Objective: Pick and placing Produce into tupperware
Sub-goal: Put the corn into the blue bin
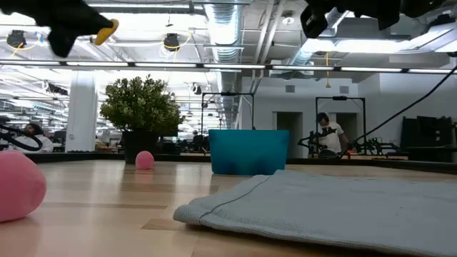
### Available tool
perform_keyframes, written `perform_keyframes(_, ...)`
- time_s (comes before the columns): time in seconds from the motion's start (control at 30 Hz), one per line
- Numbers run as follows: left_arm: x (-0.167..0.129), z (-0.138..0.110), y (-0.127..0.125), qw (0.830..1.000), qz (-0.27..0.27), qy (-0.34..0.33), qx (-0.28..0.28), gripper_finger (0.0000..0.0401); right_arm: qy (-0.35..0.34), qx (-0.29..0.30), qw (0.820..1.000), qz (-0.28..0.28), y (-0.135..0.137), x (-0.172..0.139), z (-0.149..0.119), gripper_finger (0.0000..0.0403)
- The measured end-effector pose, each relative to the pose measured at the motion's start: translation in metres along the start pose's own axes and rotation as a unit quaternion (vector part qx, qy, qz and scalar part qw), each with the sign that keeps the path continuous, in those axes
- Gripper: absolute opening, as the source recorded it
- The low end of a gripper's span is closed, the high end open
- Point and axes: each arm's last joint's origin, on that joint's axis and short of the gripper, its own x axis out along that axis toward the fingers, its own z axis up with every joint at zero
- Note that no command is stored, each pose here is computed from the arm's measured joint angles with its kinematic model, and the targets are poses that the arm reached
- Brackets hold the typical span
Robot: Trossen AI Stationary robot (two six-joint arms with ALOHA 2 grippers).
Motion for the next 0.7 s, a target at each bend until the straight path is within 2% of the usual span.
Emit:
perform_keyframes(0.07,0.006,0.006,0.002,1.000,-0.002,-0.009,0.028,0.0029,0.000,-0.014,1.000,0.006,0.001,-0.002,-0.001,0.0196)
perform_keyframes(0.23,0.025,0.013,0.014,0.999,0.015,-0.001,0.043,0.0029,-0.006,-0.039,0.999,-0.006,-0.001,-0.016,-0.025,0.0196)
perform_keyframes(0.37,0.041,0.018,0.021,0.999,-0.010,0.009,0.036,0.0029,-0.060,-0.024,0.998,-0.018,0.002,-0.040,-0.050,0.0196)
perform_keyframes(0.47,0.054,0.024,0.021,0.998,-0.046,-0.002,0.040,0.0029,-0.106,-0.028,0.994,-0.008,0.009,-0.053,-0.062,0.0196)
perform_keyframes(0.53,0.065,0.026,0.024,0.998,-0.048,-0.005,0.037,0.0029,-0.119,-0.026,0.993,0.000,0.014,-0.059,-0.068,0.0196)
perform_keyframes(0.7,0.100,0.012,0.034,0.997,-0.050,0.055,0.032,0.0029,-0.119,-0.022,0.993,0.003,0.017,-0.065,-0.078,0.0196)
